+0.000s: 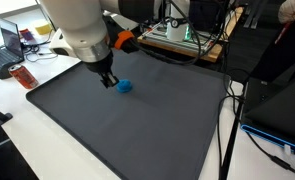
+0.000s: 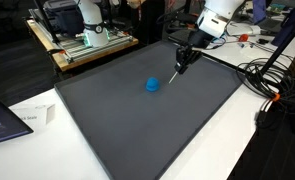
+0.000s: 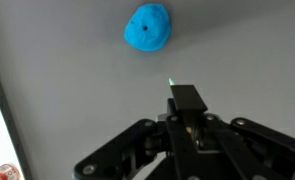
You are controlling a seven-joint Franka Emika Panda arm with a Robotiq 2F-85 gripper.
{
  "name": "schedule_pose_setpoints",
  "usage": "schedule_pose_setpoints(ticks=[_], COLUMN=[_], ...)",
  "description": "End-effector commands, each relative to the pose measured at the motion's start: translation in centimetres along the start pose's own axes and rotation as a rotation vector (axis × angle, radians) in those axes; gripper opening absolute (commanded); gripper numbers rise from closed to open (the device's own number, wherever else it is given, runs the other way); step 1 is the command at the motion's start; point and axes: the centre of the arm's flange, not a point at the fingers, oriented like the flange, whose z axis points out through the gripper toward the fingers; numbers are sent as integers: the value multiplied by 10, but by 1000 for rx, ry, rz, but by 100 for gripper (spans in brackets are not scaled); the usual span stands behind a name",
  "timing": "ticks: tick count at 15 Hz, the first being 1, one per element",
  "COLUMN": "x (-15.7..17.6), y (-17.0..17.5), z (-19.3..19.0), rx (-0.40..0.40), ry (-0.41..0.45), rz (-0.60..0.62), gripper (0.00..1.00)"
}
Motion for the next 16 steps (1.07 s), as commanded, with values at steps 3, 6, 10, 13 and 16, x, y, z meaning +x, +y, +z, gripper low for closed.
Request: schedule_pose_setpoints(ticks=[3,6,10,13,16], x=[-7,-15,-27,-33,-37], y=[-38,-54,-68,-78,-86], z=[1,7,17,26,35], rx=[-134,-214,-313,-369,-407], ry=[43,66,85,111,132], rz=[-1,8,40,56,58], gripper=[3,3,3,3,3])
